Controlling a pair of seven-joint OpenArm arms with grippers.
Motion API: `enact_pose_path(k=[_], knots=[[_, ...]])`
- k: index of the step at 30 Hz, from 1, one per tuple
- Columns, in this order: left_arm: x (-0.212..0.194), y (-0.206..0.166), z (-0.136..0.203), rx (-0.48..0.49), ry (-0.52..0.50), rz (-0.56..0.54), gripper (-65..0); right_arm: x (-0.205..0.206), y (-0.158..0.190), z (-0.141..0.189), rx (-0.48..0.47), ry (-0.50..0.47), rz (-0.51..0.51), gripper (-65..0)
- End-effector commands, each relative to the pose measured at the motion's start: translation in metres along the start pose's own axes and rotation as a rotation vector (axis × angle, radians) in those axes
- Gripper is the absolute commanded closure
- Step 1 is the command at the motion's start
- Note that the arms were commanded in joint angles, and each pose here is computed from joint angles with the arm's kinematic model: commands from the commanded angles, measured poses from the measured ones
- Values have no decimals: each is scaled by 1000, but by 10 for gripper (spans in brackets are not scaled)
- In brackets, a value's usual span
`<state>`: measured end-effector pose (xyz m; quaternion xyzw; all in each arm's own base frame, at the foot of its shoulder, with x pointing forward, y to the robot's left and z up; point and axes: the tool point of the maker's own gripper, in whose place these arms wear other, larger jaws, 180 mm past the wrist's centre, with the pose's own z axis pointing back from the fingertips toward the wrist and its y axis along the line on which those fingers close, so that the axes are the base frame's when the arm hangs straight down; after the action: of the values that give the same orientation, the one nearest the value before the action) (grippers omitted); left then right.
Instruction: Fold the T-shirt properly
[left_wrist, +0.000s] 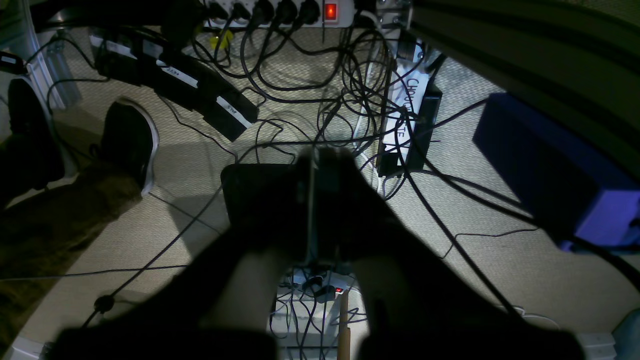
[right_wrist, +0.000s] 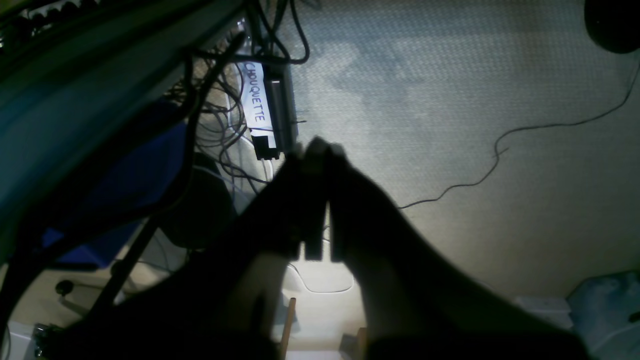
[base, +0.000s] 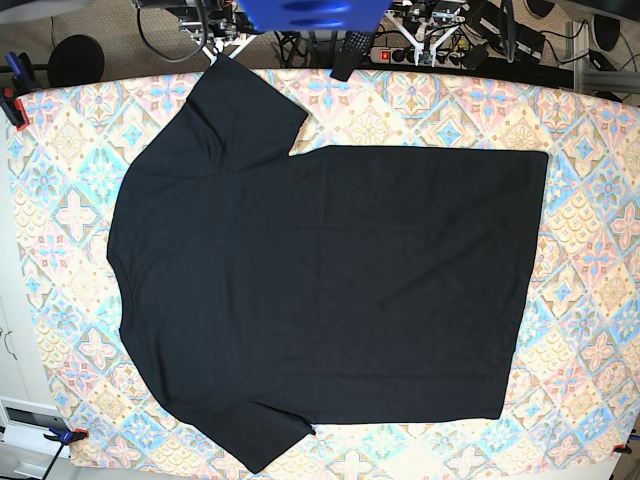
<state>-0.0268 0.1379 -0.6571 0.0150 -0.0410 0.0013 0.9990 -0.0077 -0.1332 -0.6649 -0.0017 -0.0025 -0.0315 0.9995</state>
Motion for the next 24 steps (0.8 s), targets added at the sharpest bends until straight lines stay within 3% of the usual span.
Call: enact_pose_path(k=[1, 24], knots=[[-4, -2, 1, -2, 3, 4, -23, 0, -3, 0, -5, -6, -4, 0], [-5, 1, 1, 2, 5, 1, -24, -3, -3, 0, -6, -2, -3, 0]])
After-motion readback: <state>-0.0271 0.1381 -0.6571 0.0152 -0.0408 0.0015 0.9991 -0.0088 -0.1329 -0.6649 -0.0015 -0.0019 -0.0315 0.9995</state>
